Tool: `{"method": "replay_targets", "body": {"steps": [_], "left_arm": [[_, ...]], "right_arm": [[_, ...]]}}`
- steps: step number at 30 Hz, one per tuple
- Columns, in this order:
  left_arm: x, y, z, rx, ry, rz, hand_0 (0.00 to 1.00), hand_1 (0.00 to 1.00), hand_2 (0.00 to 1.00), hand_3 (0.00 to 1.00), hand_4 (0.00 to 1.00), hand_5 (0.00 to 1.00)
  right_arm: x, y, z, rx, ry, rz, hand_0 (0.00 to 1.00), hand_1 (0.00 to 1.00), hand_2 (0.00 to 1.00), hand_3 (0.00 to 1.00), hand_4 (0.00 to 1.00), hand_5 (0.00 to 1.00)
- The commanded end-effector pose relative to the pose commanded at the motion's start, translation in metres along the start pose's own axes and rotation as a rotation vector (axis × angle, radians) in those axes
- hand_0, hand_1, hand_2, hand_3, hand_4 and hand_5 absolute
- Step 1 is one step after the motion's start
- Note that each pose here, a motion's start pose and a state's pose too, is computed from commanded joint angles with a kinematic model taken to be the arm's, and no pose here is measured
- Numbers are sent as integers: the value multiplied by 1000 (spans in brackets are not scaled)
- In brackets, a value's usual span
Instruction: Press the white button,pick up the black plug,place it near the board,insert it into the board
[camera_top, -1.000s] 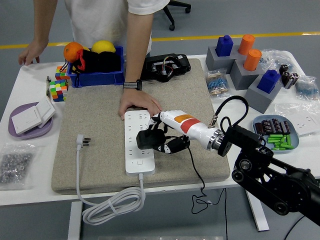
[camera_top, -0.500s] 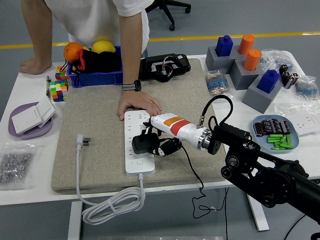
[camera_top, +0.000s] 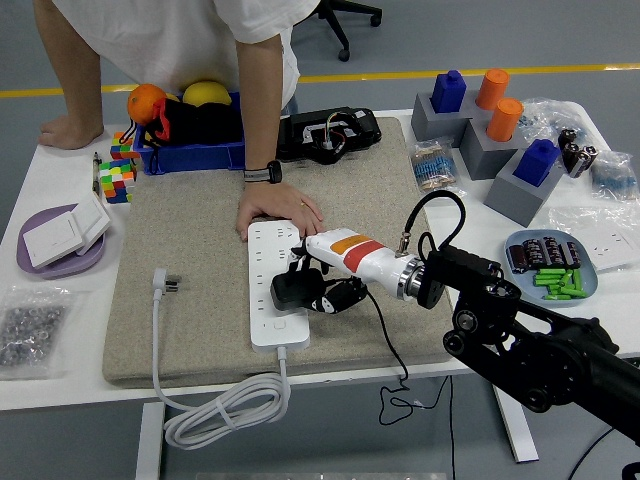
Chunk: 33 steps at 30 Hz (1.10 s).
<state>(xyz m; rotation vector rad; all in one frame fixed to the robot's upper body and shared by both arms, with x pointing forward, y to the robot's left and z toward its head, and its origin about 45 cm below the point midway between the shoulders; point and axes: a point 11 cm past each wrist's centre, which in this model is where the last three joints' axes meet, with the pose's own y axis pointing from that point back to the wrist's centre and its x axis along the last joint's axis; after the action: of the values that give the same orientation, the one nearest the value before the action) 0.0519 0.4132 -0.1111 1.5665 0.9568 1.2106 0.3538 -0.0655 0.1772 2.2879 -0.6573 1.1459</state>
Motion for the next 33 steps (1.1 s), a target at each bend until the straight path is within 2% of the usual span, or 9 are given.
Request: {"method": "replay_targets", "body": {"steps": [33], "left_arm": [[0,0,0,0,1,2,780,730,686,764,512,495]], "right_arm": [[2,-1,0,-32,49,-19,397,435,447,518,805,2]]}}
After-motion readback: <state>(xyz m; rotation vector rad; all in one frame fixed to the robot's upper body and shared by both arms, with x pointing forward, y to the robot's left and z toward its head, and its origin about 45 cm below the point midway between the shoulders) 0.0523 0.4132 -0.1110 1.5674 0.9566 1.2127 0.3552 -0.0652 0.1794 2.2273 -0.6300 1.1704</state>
